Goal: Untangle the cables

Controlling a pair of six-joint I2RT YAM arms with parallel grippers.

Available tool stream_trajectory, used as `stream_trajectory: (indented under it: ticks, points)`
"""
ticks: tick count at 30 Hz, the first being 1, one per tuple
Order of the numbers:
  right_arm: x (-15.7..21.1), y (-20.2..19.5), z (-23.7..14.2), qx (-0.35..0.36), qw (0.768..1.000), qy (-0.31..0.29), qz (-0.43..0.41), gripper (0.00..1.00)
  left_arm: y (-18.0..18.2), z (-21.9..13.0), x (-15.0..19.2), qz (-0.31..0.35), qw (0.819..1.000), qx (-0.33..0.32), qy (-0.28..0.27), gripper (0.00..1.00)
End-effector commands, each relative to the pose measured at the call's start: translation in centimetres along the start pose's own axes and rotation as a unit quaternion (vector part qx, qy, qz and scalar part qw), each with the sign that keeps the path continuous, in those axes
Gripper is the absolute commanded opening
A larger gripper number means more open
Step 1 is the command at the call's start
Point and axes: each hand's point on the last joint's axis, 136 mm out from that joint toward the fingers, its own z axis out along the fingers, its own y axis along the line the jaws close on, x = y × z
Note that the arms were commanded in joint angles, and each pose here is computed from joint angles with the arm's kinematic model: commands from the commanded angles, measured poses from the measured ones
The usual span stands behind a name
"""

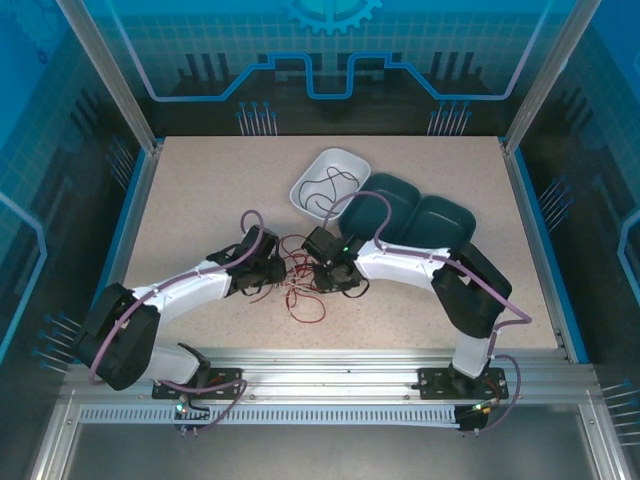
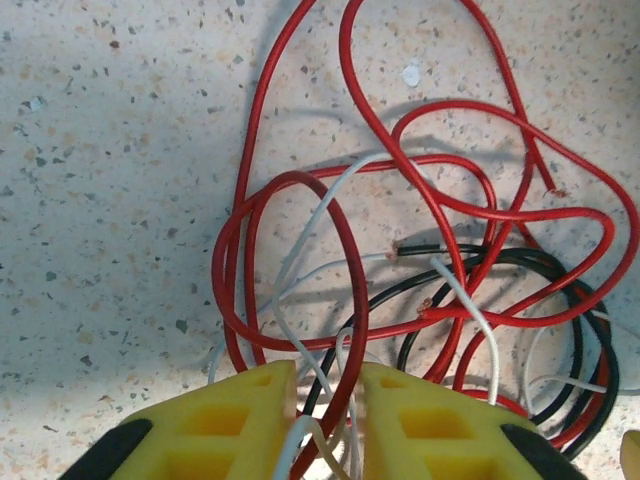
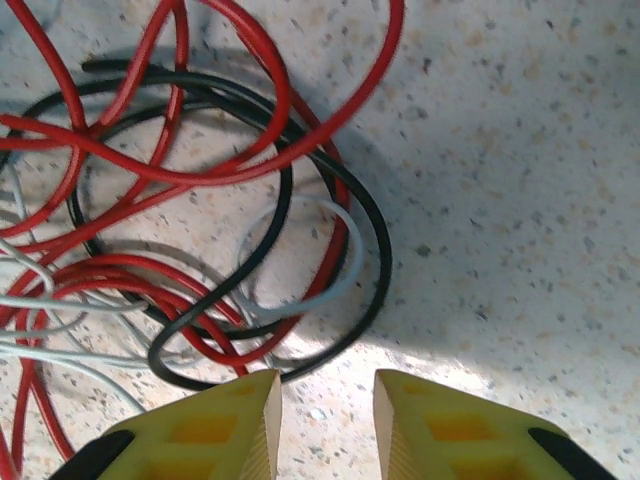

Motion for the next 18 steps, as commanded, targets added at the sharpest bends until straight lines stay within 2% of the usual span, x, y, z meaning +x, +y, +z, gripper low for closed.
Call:
stream_trajectory:
  ticks: [1,11,18]
  points:
    - [-0.1,-0.5,0.3,0.034,0.999,0.002,-0.01,0.31,0.9,-0.1,0.6,-0.008,1.0,-0.013,0.006,0.27]
    - [-0.1,-1.4,1.5,0.051,0.999,0.005,-0.002,0.27,0.1,0.3,0.6,-0.012,1.0,0.004,0.013,0.28]
    - [-1.0,-1.9,2.4,0.066,0.998,-0.002,0.0,0.28,-0.2,0.4,0.6,-0.014,1.0,0.011,0.015,0.29]
